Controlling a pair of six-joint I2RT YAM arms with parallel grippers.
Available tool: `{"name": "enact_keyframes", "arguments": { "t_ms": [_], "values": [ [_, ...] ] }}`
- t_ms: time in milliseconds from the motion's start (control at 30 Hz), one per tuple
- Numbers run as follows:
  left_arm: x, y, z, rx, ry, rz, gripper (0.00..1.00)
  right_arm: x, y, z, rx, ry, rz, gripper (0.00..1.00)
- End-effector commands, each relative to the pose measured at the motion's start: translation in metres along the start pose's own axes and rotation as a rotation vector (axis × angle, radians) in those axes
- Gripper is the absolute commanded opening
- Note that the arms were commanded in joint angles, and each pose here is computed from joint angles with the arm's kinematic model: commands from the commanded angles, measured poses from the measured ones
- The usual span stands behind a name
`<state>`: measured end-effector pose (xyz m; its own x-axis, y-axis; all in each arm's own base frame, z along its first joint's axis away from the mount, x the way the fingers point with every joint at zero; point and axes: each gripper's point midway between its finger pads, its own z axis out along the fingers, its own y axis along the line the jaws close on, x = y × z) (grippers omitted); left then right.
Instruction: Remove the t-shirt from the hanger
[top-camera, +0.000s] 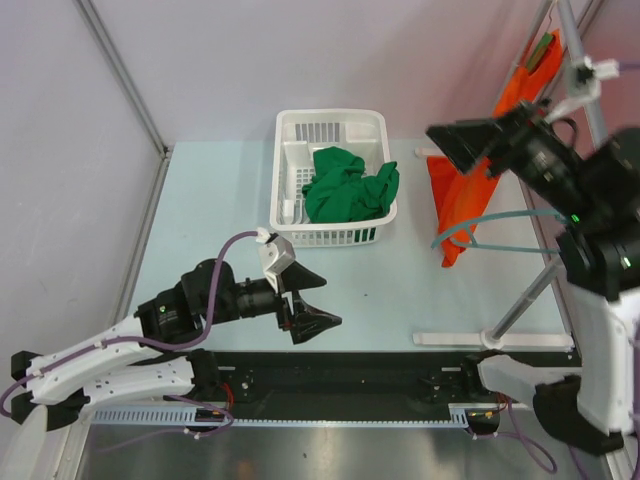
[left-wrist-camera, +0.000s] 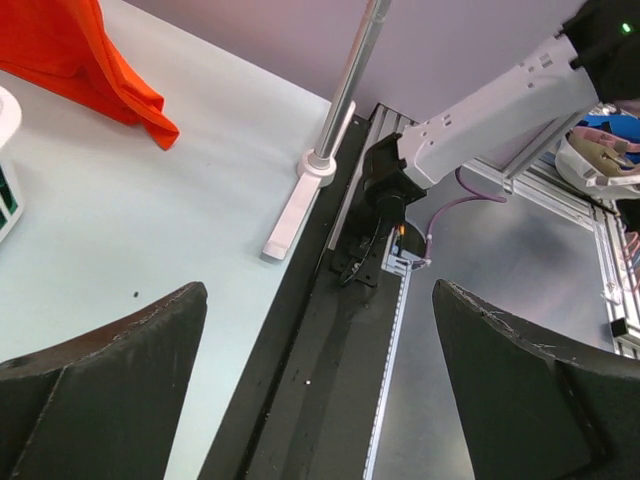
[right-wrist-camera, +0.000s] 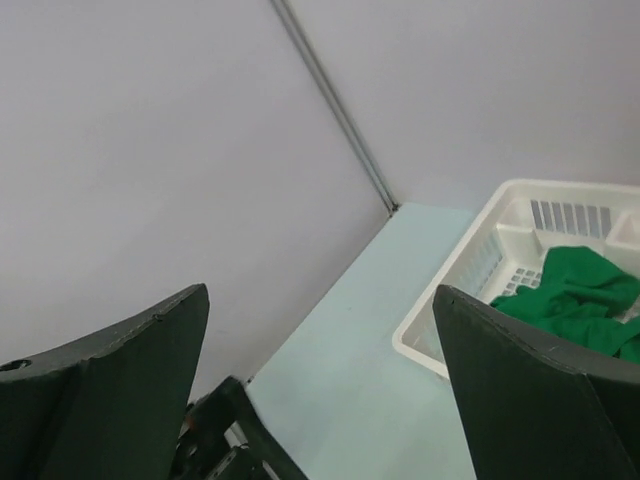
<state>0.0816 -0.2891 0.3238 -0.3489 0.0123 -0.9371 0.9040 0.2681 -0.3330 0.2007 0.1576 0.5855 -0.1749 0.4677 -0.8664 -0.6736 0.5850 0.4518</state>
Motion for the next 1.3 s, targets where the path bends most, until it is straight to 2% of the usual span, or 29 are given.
{"name": "enact_keyframes", "arguments": {
  "t_ms": [0, 33, 67, 133, 200, 300, 500, 867, 1267],
  "values": [
    [0.000, 0.003, -0.009, -0.030, -0.014, -0.026, 1.00, -0.012, -0.004, 0.048, 0.005, -0.038, 0.017, 1.00],
    [-0.001, 0.003, -0.012, -0.030, -0.019, -0.027, 1.00, -0.002, -0.014, 0.061, 0.054, -0.003, 0.008, 1.00],
    [0.000, 0.003, -0.013, -0.030, -0.014, -0.028, 1.00, -0.015, -0.021, 0.062, 0.132, -0.054, -0.046, 1.00],
    [0.002, 0.003, -0.017, -0.035, -0.011, -0.027, 1.00, 0.007, -0.033, 0.073, 0.216, 0.012, -0.077, 1.00],
    [0.003, 0.005, -0.019, -0.044, -0.013, -0.027, 1.00, 0.022, -0.052, 0.072, 0.286, 0.054, -0.130, 0.99],
    [0.005, 0.004, -0.021, -0.038, -0.015, -0.031, 1.00, 0.025, -0.091, 0.054, 0.421, 0.038, -0.163, 1.00],
    [0.008, 0.002, -0.020, -0.025, -0.008, -0.045, 1.00, 0.019, -0.121, 0.019, 0.441, -0.005, -0.147, 1.00],
    [0.004, -0.003, -0.019, -0.006, -0.014, -0.066, 1.00, -0.009, -0.194, -0.042, 0.693, -0.042, -0.212, 0.99],
    [0.003, -0.004, -0.020, -0.001, -0.004, -0.063, 1.00, -0.017, -0.220, -0.061, 0.840, -0.009, -0.345, 1.00]
  ]
}}
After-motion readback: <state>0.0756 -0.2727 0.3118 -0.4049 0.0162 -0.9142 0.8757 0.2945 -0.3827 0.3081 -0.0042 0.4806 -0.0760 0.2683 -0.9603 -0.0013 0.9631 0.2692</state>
